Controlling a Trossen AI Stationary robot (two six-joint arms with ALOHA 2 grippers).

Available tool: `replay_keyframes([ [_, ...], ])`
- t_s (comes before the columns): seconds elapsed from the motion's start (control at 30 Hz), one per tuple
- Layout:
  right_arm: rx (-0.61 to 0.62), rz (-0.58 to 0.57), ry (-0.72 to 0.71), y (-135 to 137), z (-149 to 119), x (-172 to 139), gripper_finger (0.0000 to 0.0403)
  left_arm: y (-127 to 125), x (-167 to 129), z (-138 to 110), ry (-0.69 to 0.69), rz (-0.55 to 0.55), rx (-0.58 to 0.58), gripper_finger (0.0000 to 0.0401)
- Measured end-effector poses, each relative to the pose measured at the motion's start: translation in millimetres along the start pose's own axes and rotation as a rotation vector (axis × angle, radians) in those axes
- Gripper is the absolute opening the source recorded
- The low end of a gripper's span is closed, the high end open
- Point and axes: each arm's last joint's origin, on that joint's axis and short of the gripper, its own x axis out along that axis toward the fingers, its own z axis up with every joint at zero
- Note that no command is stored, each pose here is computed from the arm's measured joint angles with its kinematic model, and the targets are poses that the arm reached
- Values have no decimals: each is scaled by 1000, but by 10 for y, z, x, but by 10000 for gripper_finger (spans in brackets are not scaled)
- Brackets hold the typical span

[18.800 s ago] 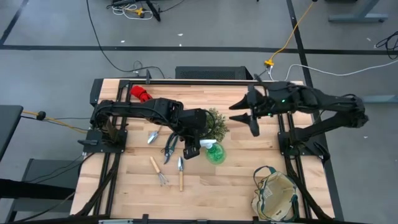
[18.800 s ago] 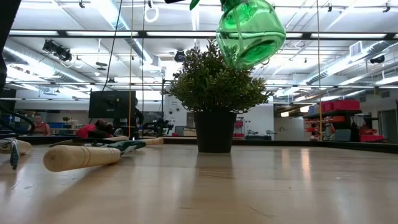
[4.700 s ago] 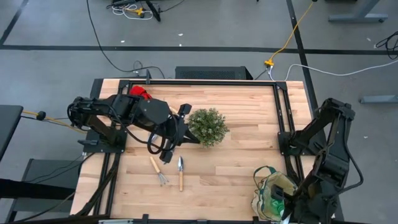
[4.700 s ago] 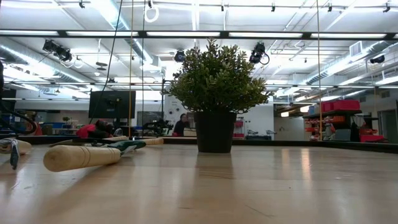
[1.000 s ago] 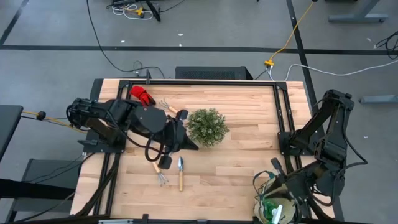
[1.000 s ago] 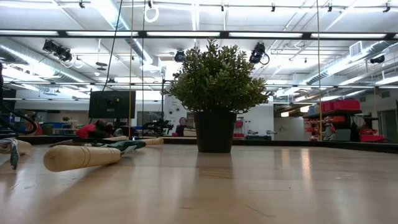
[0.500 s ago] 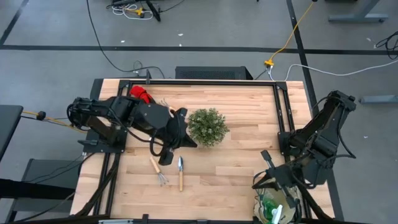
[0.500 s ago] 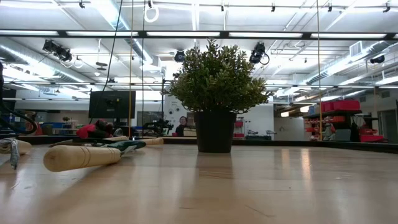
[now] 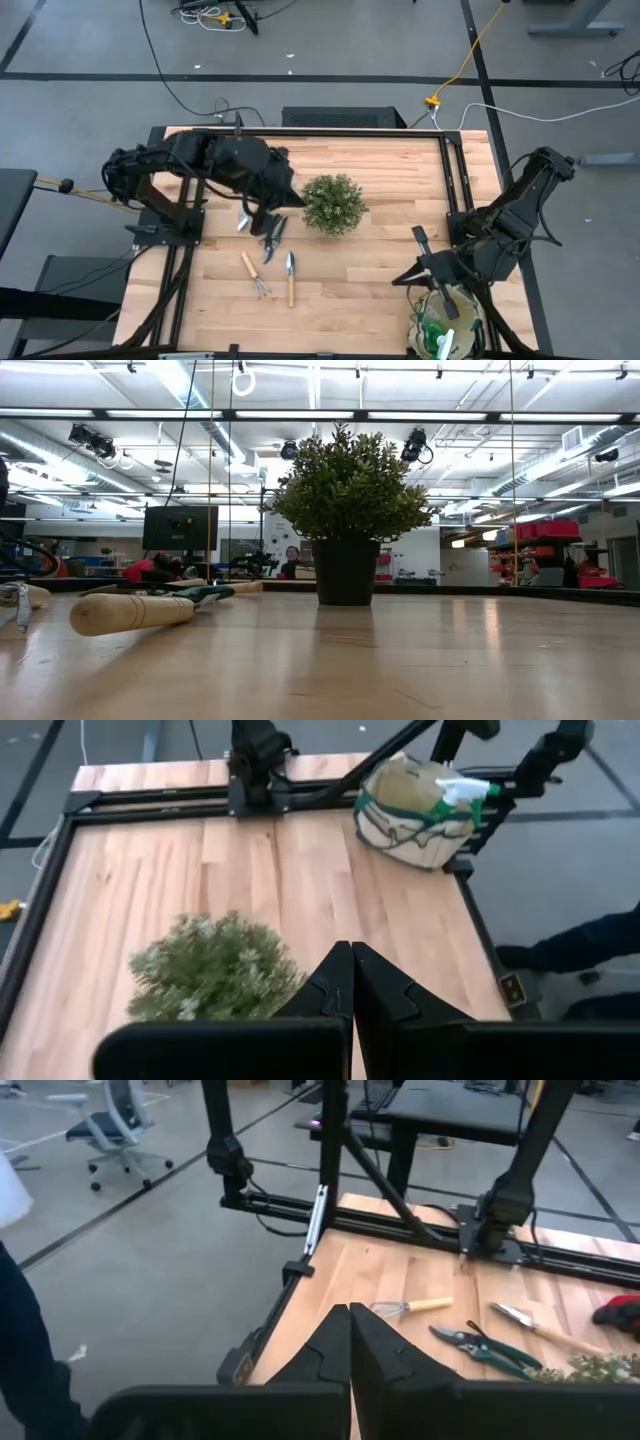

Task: Pick & Place Garden tools in Gardening bag
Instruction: Put the bottom brown hand rake into the white gardening bag

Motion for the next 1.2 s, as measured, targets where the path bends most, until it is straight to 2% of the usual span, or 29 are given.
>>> replay_keyframes([
  [0.27, 33, -47, -10, -115, 25, 47, 0, 182, -233, -81, 26, 14, -10, 3],
  [0.47, 71, -69, -20, -172, 40, 68, 0, 189, -294, -114, 43, 4, 11, 2],
  [0.8, 91, -82, -27, -206, 50, 80, 0, -143, -294, -158, 74, -147, 179, 1],
  [1.07, 94, -82, -28, -206, 51, 80, 0, -432, -307, -218, 116, -230, 226, 1],
  [1.2, 94, -82, -28, -206, 51, 80, 0, -544, -323, -247, 130, -229, 261, 1],
])
